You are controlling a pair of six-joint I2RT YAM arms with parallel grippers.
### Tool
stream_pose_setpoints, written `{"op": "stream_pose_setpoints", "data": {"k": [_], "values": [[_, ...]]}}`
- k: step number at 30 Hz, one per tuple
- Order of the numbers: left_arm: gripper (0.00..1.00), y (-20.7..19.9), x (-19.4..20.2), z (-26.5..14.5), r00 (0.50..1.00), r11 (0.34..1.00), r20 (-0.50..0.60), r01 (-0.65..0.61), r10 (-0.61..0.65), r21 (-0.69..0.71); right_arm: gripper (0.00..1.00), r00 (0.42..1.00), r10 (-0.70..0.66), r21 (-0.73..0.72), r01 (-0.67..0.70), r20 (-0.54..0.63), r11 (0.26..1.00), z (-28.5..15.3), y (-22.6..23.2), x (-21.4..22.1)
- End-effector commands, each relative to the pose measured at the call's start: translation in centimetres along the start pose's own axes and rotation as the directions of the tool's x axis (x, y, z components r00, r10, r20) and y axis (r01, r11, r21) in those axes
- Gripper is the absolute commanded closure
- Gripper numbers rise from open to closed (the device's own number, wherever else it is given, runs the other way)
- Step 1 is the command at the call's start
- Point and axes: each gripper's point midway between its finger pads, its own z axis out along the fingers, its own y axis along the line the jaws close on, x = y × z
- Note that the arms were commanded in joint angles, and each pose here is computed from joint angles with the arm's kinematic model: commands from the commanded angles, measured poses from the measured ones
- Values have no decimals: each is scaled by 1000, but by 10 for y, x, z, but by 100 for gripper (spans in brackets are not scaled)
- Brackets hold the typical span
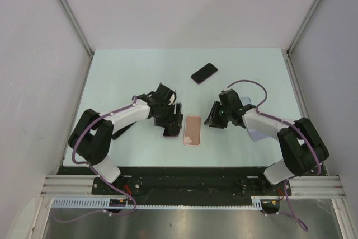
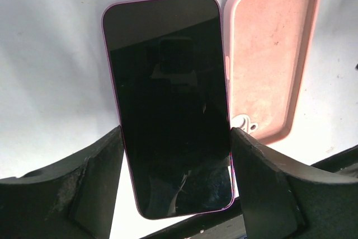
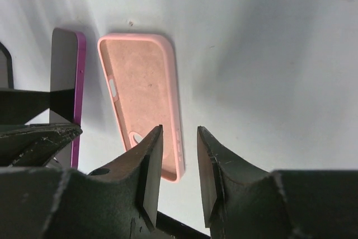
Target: Put the phone into the phone case
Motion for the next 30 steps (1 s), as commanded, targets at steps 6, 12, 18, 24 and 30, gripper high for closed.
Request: {"op": "stream_pose_setpoints", "data": {"k": [6, 12, 18, 24, 30], "values": [[48, -35, -27, -21, 993, 993, 108, 25, -37, 113, 64, 998, -19, -61, 23, 60, 998, -26, 6, -12], [50, -44, -32, -24, 990, 985, 115, 67, -86, 159, 64, 998, 15, -158, -5, 57, 987, -32, 25, -9], [51, -51, -42, -34, 978, 977, 173, 80, -115, 199, 63, 999, 13, -164, -6, 39, 986, -28, 25, -4], [53, -49, -42, -35, 973, 976, 195, 87, -126, 197, 62, 994, 112, -300, -112, -18, 947, -27, 55, -2], [54, -46, -30, -24, 973, 970, 177, 106, -146, 217, 55, 959, 260, -381, -282, -111, 880, -14, 84, -2]]}}
